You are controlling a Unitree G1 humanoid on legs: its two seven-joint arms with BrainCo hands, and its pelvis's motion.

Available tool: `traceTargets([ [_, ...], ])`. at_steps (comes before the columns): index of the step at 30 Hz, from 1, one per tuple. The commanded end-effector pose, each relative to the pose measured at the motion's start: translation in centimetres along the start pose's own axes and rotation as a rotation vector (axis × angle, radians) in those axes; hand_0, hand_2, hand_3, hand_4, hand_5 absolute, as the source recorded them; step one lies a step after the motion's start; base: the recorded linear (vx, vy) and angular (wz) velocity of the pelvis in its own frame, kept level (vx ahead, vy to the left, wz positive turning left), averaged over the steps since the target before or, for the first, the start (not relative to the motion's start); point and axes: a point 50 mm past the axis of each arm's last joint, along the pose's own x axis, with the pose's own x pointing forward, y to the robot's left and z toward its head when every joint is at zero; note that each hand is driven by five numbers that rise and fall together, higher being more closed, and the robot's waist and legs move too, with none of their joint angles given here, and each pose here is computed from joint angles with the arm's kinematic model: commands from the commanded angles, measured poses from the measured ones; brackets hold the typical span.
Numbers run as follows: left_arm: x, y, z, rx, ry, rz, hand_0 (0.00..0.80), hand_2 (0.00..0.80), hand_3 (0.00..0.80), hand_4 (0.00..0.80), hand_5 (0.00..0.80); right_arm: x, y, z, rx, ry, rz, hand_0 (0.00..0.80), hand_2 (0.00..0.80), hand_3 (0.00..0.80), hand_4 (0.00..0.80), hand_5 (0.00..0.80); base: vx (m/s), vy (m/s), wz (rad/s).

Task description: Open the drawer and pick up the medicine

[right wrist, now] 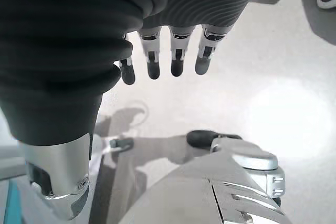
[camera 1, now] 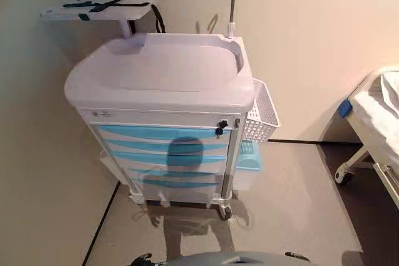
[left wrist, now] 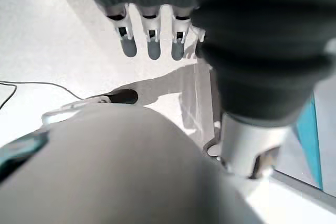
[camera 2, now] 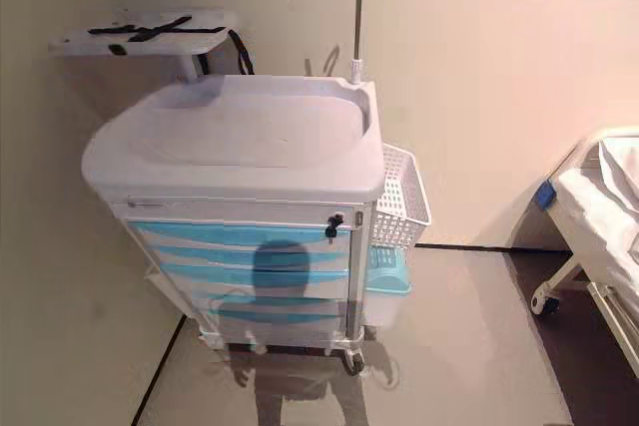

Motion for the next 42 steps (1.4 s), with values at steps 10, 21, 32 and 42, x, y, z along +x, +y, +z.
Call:
traceTargets([
  [10, 0.3, 0.1, 2.0, -0.035, -0.037, 0.017, 0.000, 0.000, 0.000, 0.000, 0.000, 0.3, 0.8, 1.6, -0.017, -0.022, 0.019, 0.000, 0.000, 0.000, 0.000, 0.000, 0.000, 0.000, 0.00],
  [21, 0.3, 0.4, 2.0, -0.042, -0.036, 0.034, 0.000, 0.000, 0.000, 0.000, 0.000, 0.3, 0.8, 1.4, -0.013, -0.020, 0.018, 0.000, 0.000, 0.000, 0.000, 0.000, 0.000, 0.000, 0.00],
  [32, 0.3, 0.7, 3.4, -0.113, -0.099, 0.052, 0.000, 0.000, 0.000, 0.000, 0.000, 0.3, 0.3, 1.4, -0.009, -0.021, 0.000, 0.000, 0.000, 0.000, 0.000, 0.000, 0.000, 0.000, 0.00],
  [42, -1.1, 2.6, 11.7, -0.217, -0.470, 0.114, 0.000, 0.000, 0.000, 0.000, 0.000, 0.3, -0.8, 3.4, 0.046, -0.103, -0.041, 0.000, 0.000, 0.000, 0.000, 0.000, -0.049, 0.017, 0.05],
])
